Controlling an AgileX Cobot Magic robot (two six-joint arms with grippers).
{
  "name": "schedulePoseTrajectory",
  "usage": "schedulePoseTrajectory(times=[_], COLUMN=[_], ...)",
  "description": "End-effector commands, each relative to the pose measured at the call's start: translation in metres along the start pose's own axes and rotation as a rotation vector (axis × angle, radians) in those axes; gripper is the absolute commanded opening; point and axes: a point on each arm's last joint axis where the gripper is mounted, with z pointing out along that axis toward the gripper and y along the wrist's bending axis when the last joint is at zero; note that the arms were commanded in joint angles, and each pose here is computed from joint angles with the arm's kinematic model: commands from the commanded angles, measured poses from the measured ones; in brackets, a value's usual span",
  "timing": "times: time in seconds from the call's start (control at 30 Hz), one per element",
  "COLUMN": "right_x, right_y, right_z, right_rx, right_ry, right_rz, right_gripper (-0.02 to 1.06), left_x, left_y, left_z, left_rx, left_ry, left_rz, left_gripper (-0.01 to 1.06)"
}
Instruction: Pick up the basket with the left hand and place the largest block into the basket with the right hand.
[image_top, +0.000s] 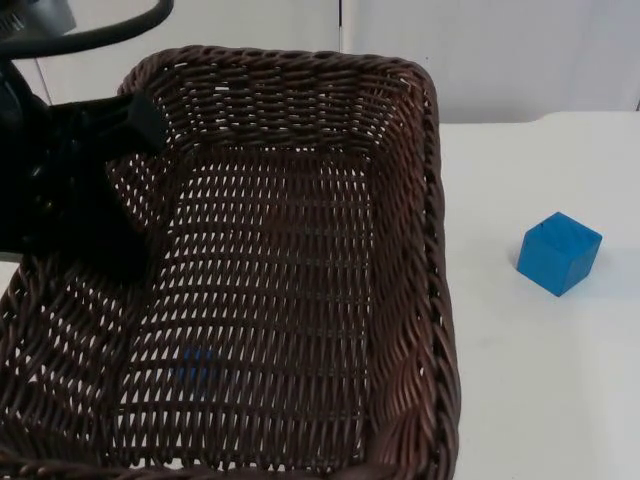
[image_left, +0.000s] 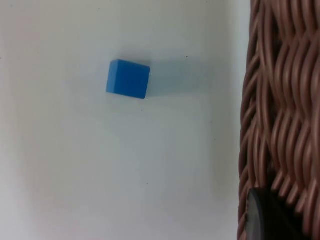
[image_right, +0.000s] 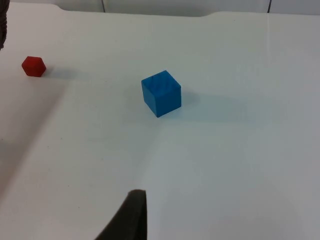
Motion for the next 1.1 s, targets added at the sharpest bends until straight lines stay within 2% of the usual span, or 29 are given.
schedulePoseTrajectory(times=[0.0,0.83,1.07], right_x=[-0.001,-0.001,-0.019], right_y=[0.0,0.0,-0.001], right_z=[0.0,0.0,0.007], right_rx=[0.005,0.007,0.007], right_ry=[-0.014,-0.02,0.01], right_rz=[0.002,0.001,0.005], right_gripper=[1.05,1.05,1.05], left_x=[-0.001,-0.001,-0.001], left_y=[-0.003,-0.003,-0.003], left_z=[-0.005,-0.005,-0.005], left_rx=[0.025,0.025,0.026], left_ry=[-0.028,-0.028,-0.025], left_rz=[-0.014,-0.014,-0.014], left_gripper=[0.0,0.0,0.0])
